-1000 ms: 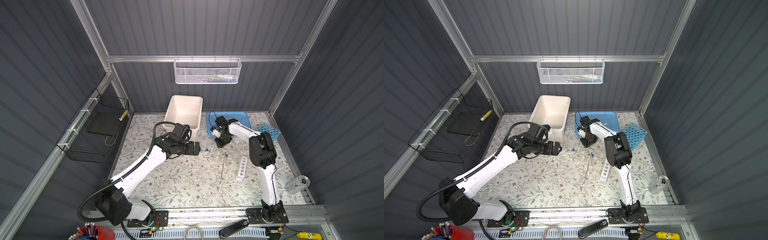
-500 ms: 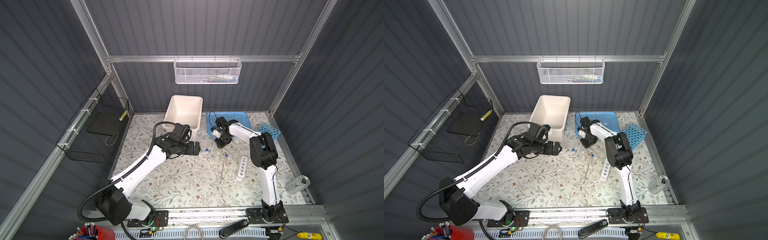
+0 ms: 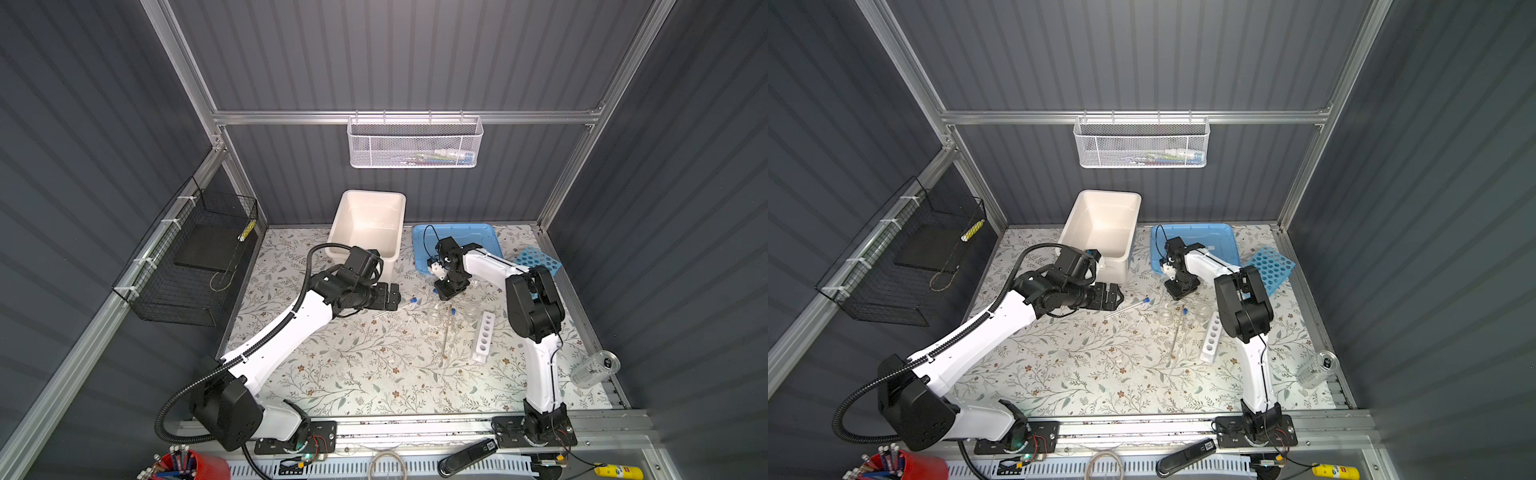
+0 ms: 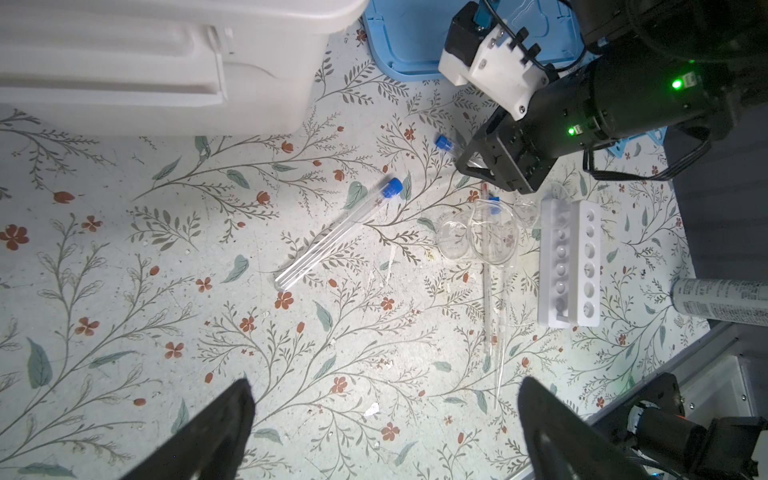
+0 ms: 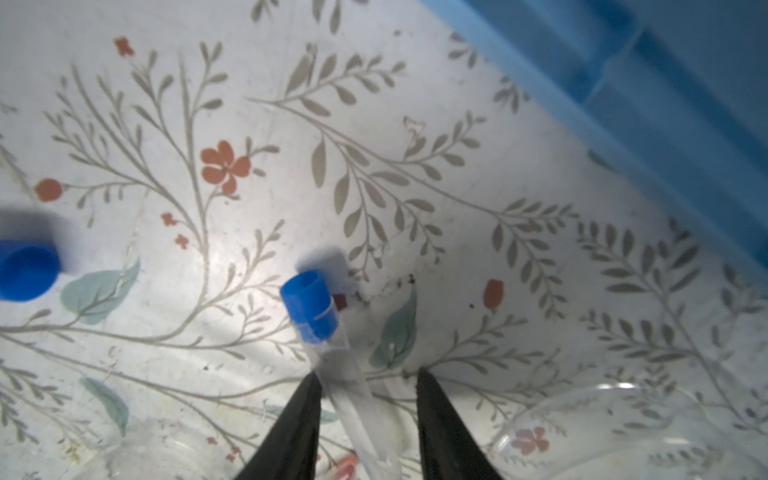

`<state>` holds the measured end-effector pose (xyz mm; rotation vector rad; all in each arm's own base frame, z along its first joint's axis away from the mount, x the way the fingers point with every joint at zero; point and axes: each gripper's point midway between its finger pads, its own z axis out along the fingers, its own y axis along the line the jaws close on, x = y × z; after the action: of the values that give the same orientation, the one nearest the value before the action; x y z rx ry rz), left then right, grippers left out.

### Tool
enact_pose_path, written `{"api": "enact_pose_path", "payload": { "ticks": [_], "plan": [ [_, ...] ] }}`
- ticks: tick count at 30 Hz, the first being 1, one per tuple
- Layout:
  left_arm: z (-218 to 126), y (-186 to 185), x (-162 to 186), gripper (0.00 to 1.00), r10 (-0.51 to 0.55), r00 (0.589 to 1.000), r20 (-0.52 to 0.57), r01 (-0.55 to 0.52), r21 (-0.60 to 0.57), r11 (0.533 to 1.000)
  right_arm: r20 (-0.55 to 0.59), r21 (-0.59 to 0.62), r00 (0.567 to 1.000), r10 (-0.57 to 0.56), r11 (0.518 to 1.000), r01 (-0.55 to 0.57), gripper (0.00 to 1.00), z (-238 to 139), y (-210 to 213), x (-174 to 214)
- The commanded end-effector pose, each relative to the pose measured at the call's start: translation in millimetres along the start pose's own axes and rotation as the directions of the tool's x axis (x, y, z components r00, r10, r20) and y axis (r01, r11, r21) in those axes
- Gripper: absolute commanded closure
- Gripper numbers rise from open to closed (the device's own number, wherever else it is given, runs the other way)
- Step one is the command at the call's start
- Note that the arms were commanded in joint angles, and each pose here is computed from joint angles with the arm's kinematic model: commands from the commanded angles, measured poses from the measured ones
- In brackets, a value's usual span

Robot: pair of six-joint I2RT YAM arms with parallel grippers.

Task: Organize the chemistry lab equipment
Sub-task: 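Lift the blue-capped test tube upright with the right gripper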

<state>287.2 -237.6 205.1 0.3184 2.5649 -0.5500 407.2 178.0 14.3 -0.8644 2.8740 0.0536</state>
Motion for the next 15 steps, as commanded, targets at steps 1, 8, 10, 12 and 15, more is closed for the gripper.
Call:
{"api": "enact_pose_path", "payload": {
  "ticks": [1,8,10,12,15],
  "plan": [
    [-6.2,0.2,-3.7,0.0,-0.009,1.0,0.013,0.009,0.006,1.0,-0.119,-0.008,0.993,0.027,1.0,-0.028,0.6,15.9,0.8,36.3],
    [-6.2,0.1,-3.2,0.0,-0.012,1.0,0.014,0.012,0.009,1.0,-0.132,-0.012,0.99,0.051,0.999,-0.053,0.61,17.6,2.1,38.4],
    [-7.4,-0.3,-3.3,0.0,-0.012,1.0,0.017,0.012,0.011,1.0,-0.133,-0.015,0.99,0.057,0.998,-0.059,0.62,18.6,2.7,38.6],
    [-8.5,-0.1,-3.5,0.0,-0.012,1.0,0.02,0.012,0.01,1.0,-0.136,-0.016,0.989,0.062,0.998,-0.064,0.63,20.0,3.0,39.2],
    [-8.0,0.1,-3.1,0.0,-0.012,1.0,0.017,0.012,0.01,1.0,-0.138,-0.014,0.988,0.067,0.997,-0.07,0.63,19.0,2.8,40.0]
  ]
}}
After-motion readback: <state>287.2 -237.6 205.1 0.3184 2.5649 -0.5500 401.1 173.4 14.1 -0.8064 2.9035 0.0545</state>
